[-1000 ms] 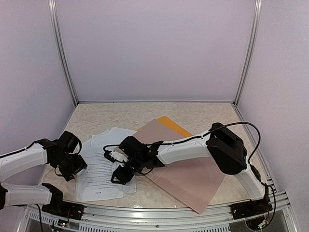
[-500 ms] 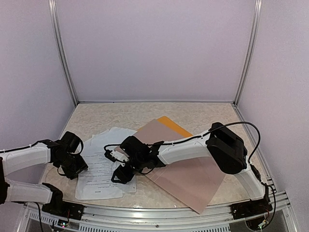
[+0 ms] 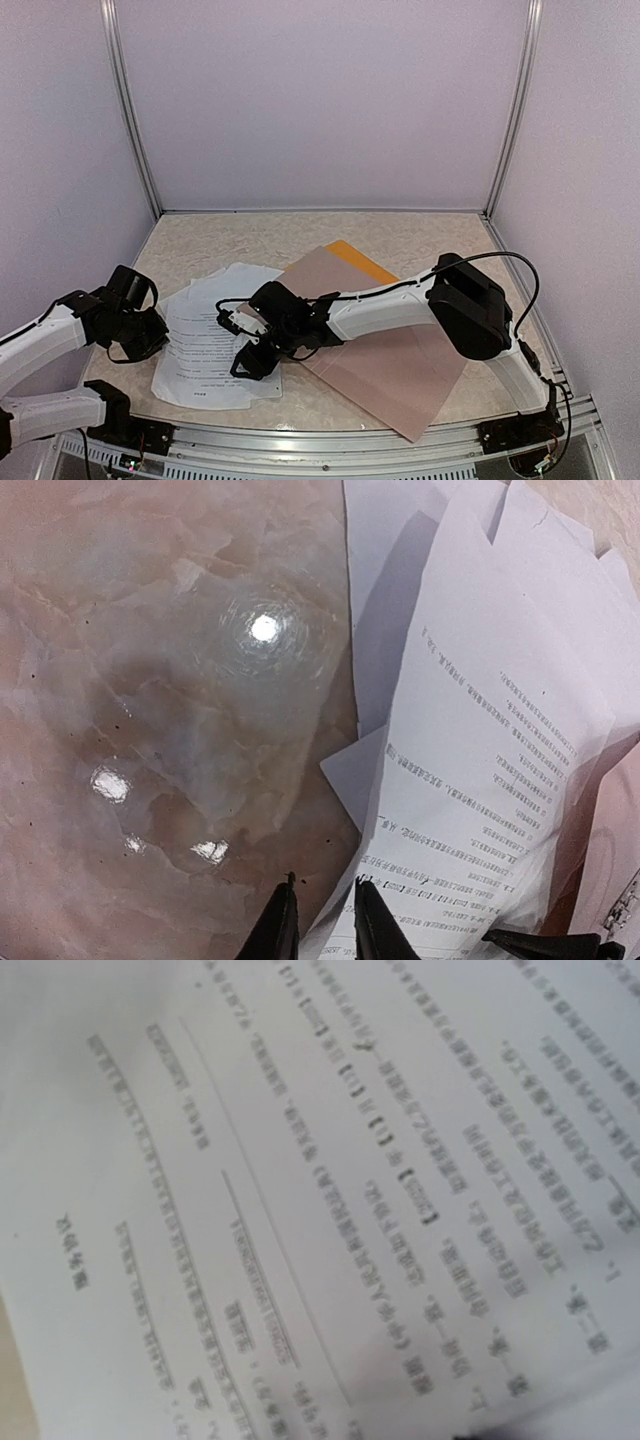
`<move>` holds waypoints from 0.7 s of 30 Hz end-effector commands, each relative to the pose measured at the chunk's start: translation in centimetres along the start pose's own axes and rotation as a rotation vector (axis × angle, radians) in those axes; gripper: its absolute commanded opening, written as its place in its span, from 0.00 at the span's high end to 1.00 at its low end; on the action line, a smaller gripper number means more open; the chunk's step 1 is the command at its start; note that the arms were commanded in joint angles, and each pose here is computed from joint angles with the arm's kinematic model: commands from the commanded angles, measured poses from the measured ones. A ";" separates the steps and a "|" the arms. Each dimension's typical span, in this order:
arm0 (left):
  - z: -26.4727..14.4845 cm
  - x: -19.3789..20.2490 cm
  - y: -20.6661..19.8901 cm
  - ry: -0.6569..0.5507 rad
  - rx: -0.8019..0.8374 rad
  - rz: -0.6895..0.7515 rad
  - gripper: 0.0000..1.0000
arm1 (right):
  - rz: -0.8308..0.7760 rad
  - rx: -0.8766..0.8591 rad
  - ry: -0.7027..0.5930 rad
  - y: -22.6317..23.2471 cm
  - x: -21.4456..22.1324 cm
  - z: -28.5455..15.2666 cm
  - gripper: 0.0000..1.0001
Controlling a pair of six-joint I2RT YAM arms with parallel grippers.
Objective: Put the files into the folder
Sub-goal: Pick up the file from the corner of the board.
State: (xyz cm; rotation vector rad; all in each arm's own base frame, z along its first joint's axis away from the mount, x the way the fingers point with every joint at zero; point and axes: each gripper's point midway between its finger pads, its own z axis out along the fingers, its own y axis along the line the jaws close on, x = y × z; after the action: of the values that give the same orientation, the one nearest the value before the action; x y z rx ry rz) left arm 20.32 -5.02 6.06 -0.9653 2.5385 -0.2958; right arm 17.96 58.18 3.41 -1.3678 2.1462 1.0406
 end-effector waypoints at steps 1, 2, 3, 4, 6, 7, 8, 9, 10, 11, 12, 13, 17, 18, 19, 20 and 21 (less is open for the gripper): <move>-0.1 -0.4 0.0 0.000 -0.019 0.032 0.84 | 0.046 0.050 0.088 -1.7 2.8 -0.3 0.44; 0.1 -0.3 -0.1 0.006 -0.021 0.038 0.85 | 0.045 0.049 0.088 -1.7 2.8 -0.5 0.44; 0.2 -0.3 -0.1 0.009 -0.021 0.043 0.87 | 0.045 0.049 0.085 -1.8 2.7 -0.6 0.44; 0.4 -0.2 -0.2 0.013 -0.022 0.047 0.89 | 0.045 0.049 0.084 -1.8 2.7 -0.7 0.44; 0.5 -0.3 -0.1 0.014 -0.030 0.053 0.94 | 0.051 0.045 0.080 -1.9 2.7 -0.8 0.44; 0.5 -0.3 -0.2 0.014 -0.029 0.057 0.96 | 0.054 0.040 0.079 -1.9 2.7 -0.8 0.44; 0.5 -0.3 -0.2 0.013 -0.028 0.058 0.98 | 0.057 0.037 0.080 -1.9 2.8 -0.7 0.44; 0.5 -0.2 -0.1 0.015 -0.028 0.060 1.00 | 0.057 0.034 0.078 -1.9 2.8 -0.7 0.44; 0.6 -0.2 -0.2 0.018 -0.026 0.063 1.00 | 0.059 0.030 0.078 -1.8 2.8 -0.7 0.44; 0.6 -0.1 -0.3 0.021 -0.021 0.065 1.00 | 0.060 0.029 0.078 -1.9 2.8 -0.6 0.44; 0.6 -0.1 -0.3 0.025 -0.019 0.068 1.00 | 0.059 0.027 0.076 -1.9 2.7 -0.6 0.44; 0.6 -0.1 -0.3 0.027 -0.021 0.070 1.00 | 0.060 0.027 0.073 -1.8 2.6 -0.7 0.44; 0.1 -0.2 -0.9 0.025 0.000 0.076 1.00 | 0.051 0.022 0.063 -1.5 2.0 -1.1 0.40; -0.1 -0.3 -1.1 0.022 0.009 0.079 1.00 | 0.049 0.021 0.058 -1.4 1.8 -1.3 0.38; -0.5 -0.5 -1.4 0.012 0.016 0.083 1.00 | 0.046 0.019 0.051 -1.3 1.4 -1.6 0.36; -0.9 -0.6 -1.7 0.006 0.020 0.095 1.00 | 0.041 0.016 0.040 -1.0 1.0 -2.0 0.34; -1.6 -0.9 -1.9 -0.007 0.015 0.108 1.00 | 0.036 0.015 0.028 -0.9 0.5 -2.4 0.33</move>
State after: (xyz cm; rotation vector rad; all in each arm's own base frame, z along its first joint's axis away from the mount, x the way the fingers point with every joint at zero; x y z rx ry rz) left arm 20.34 -5.30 5.51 -0.8861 2.6085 -0.2590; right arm 18.32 57.43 3.78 -1.3620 2.1562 1.0588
